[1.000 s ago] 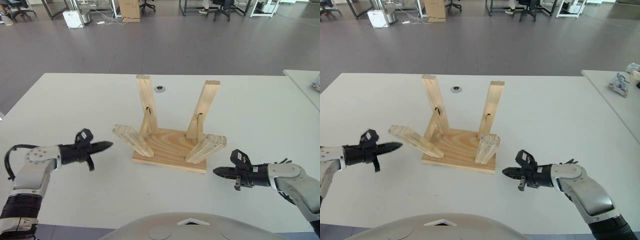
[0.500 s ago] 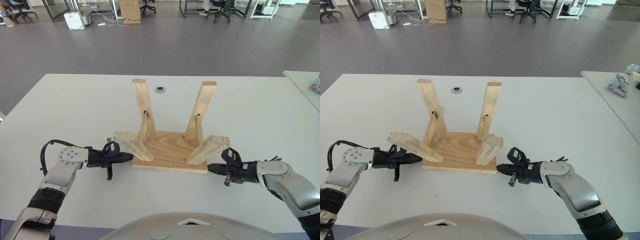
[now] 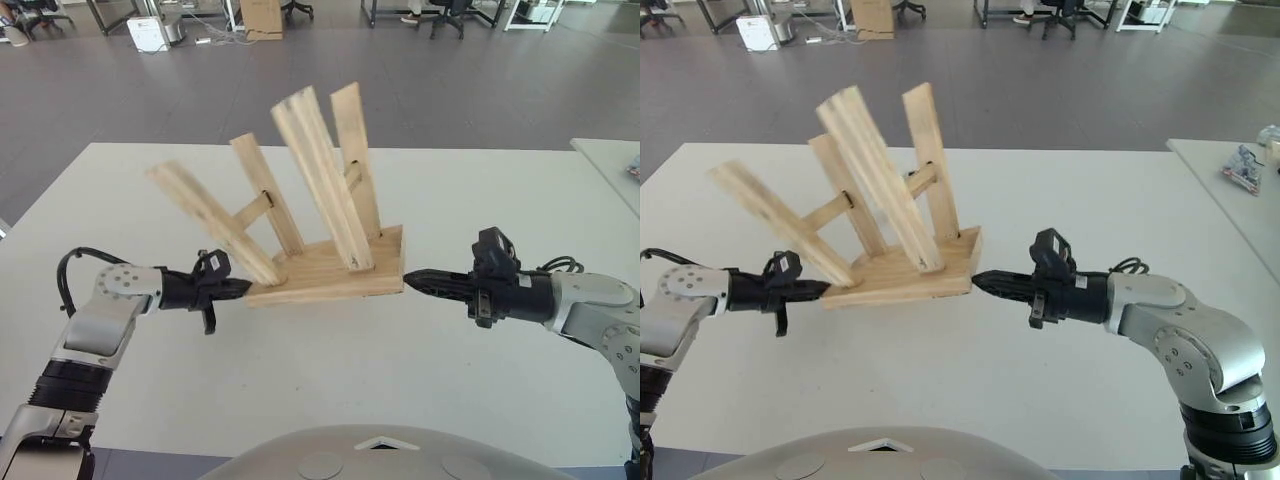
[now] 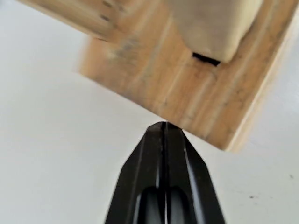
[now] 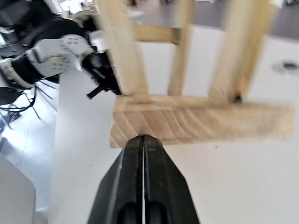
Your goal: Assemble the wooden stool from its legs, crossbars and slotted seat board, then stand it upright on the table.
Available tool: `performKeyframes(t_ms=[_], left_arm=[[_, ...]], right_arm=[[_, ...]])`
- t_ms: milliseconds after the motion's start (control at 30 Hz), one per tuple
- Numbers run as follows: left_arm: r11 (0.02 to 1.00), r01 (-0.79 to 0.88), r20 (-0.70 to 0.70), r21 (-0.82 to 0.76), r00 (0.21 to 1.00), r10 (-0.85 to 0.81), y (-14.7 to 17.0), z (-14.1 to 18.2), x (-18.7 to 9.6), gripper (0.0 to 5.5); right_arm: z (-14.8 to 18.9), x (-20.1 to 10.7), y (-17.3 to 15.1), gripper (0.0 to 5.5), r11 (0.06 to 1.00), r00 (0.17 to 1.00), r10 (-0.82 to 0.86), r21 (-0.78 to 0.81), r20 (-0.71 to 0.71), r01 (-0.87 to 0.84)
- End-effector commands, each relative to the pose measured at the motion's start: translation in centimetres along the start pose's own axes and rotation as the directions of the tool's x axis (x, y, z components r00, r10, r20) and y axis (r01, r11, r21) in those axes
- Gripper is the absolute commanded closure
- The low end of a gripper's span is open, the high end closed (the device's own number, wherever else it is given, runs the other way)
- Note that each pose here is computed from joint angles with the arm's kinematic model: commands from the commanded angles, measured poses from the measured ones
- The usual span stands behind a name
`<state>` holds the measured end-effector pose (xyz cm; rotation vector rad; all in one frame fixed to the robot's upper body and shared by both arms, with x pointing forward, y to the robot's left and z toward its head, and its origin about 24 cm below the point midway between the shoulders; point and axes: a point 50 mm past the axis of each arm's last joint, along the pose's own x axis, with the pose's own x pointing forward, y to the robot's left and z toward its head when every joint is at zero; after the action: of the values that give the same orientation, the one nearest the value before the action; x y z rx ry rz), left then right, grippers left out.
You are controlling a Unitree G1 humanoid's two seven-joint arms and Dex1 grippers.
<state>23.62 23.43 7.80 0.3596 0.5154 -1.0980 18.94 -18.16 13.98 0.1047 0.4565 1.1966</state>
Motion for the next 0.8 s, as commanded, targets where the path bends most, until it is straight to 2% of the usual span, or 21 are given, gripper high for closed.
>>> performKeyframes(t_ms=[33, 133, 267, 533, 800], left_arm=[[0.979, 0.151, 0.235, 0.136, 0.955, -0.180, -2.0, 4.6, 2.2, 5.48], [0.981, 0.149, 0.238, 0.125, 0.955, -0.175, -2.3, 4.5, 2.3, 5.48], [0.979, 0.165, 0.242, 0.120, 0.951, -0.191, -3.0, 4.6, 2.1, 5.48], [0.977, 0.179, 0.229, 0.119, 0.952, -0.202, -3.6, 5.1, 0.8, 5.48], [0.977, 0.161, 0.260, 0.138, 0.946, -0.193, -3.5, 6.6, 0.0, 5.48]], right_arm=[[-3.0, 1.6, 1.2, 5.50, 0.991, 0.989, 0.107, 0.087, -0.105, -0.098], [-4.3, 1.6, 0.9, 5.50, 0.992, 0.988, 0.084, 0.108, -0.133, -0.070], [-4.1, 1.2, 0.3, 5.50, 0.994, 0.990, 0.061, 0.098, -0.125, -0.049], [-0.9, 0.4, 0.6, 5.50, 0.997, 0.997, 0.075, 0.038, -0.010, -0.074], [0.9, 0.1, 1.4, 5.50, 0.994, 0.994, 0.114, -0.003, 0.006, -0.114]])
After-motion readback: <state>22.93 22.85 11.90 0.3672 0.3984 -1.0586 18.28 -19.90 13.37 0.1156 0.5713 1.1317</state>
